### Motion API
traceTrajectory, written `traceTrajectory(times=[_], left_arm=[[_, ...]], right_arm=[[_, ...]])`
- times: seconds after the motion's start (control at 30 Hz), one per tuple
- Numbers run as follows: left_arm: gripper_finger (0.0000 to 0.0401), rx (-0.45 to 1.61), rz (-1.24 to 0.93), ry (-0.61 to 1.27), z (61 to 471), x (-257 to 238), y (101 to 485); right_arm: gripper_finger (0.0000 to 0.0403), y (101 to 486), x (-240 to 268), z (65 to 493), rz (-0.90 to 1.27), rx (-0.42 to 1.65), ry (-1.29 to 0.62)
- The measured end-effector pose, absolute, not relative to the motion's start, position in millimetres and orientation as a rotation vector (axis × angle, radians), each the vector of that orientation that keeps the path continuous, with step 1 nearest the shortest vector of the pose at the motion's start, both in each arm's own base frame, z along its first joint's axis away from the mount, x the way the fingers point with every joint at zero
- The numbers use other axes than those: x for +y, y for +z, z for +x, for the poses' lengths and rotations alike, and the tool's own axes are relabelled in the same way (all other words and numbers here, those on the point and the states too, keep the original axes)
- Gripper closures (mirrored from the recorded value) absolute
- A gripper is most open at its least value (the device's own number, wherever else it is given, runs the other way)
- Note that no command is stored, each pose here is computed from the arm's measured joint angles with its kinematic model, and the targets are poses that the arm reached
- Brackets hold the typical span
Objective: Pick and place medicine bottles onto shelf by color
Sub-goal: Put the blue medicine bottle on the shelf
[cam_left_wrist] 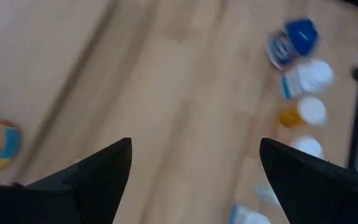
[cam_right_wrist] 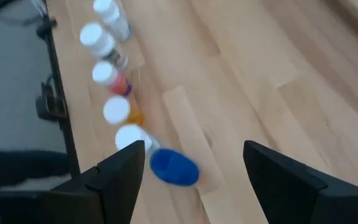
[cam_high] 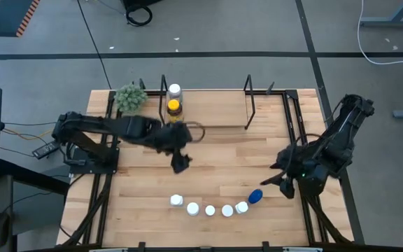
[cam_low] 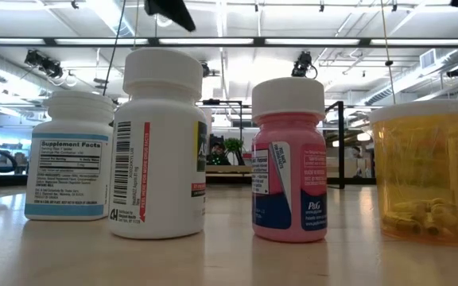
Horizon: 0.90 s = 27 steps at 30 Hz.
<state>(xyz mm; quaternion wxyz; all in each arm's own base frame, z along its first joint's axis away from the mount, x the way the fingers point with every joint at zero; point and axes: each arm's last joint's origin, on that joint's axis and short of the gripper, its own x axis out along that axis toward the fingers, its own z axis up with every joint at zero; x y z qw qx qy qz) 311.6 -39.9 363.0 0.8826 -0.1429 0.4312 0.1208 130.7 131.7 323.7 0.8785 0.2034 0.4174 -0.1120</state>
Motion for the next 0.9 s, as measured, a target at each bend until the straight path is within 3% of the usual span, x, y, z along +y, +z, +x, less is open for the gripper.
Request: traceTrajectory(times=[0.33, 0.9], left_arm=[[0.0044, 0.966, -0.301, 0.191, 301, -84, 348], [0.0044, 0.809, -0.348, 0.204, 275, -107, 373]], right_arm=[[0.0120, 284, 183, 175, -0.076, 0.992, 0.118], [0.0119, 239, 178, 218, -0.217, 1.211, 0.195]])
